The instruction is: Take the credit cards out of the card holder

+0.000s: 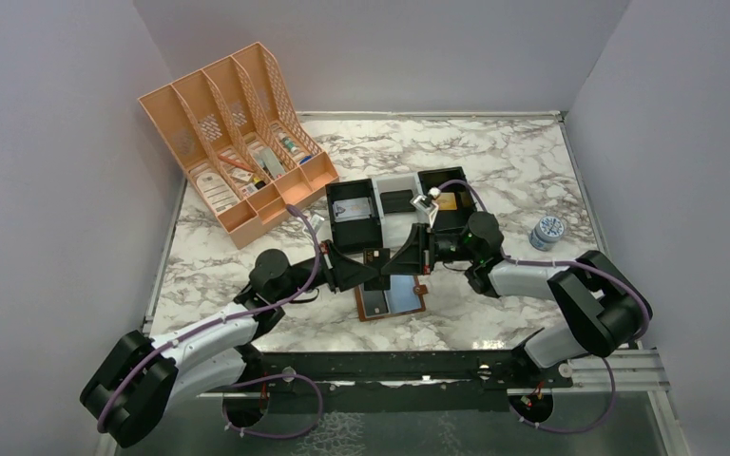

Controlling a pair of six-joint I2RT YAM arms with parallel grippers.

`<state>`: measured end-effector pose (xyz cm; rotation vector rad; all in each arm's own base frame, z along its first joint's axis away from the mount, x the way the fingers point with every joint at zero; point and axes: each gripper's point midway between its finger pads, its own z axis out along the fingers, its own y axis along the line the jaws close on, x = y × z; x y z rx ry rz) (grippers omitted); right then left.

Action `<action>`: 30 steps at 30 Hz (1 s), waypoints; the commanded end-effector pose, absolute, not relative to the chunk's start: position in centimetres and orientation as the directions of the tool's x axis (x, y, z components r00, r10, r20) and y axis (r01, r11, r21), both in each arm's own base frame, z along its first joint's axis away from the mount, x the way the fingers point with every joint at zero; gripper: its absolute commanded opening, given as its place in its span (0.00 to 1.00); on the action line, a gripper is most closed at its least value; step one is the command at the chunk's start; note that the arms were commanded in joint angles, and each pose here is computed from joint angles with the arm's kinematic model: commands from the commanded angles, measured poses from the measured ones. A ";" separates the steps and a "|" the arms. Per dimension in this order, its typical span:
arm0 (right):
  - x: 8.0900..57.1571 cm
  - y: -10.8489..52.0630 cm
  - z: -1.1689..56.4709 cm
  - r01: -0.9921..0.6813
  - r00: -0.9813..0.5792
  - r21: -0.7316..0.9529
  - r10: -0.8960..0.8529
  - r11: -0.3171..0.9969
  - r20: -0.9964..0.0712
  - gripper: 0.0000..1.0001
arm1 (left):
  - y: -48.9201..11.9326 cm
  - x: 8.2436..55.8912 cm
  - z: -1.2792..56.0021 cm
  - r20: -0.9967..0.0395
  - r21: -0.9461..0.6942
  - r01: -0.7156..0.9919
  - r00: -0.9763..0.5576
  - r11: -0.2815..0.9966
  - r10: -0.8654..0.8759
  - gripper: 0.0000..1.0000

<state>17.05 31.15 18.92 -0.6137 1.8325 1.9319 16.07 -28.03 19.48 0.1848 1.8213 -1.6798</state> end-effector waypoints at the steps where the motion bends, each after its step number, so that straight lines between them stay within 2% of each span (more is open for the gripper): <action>1: 17.7 31.2 19.3 -0.606 -0.795 0.795 0.043 -0.022 -0.605 0.01 | -27.7 15.8 20.1 -0.550 -0.832 0.533 -0.762 0.150 -0.342 0.28; 5: 19.6 30.8 18.7 -0.617 -0.772 0.778 0.104 0.119 -0.627 0.01 | -27.1 16.4 19.5 -0.548 -0.836 0.510 -0.749 0.204 -0.372 0.77; 6: 20.1 30.5 18.7 -0.623 -0.757 0.765 0.120 0.161 -0.642 0.01 | -27.0 16.7 19.1 -0.548 -0.836 0.497 -0.748 0.231 -0.375 0.94; 7: 20.7 30.3 18.5 -0.623 -0.745 0.754 0.134 0.208 -0.653 0.01 | -26.8 17.0 18.8 -0.553 -0.833 0.488 -0.743 0.260 -0.377 0.98; 13: 24.0 27.7 18.0 -0.623 -0.632 0.608 0.142 0.492 -0.762 0.01 | -24.8 19.0 16.7 -0.589 -0.786 0.393 -0.711 0.478 -0.384 0.99; 21: 27.4 24.0 19.6 -0.597 -0.438 0.377 0.106 0.708 -0.893 0.01 | -19.5 21.6 16.5 -0.707 -0.549 0.237 -0.644 0.802 -0.294 0.99; 30: 30.7 21.9 20.5 -0.509 -0.293 0.117 -0.044 0.853 -0.955 0.01 | -15.0 23.9 19.0 -0.811 -0.258 0.155 -0.571 0.954 -0.126 0.99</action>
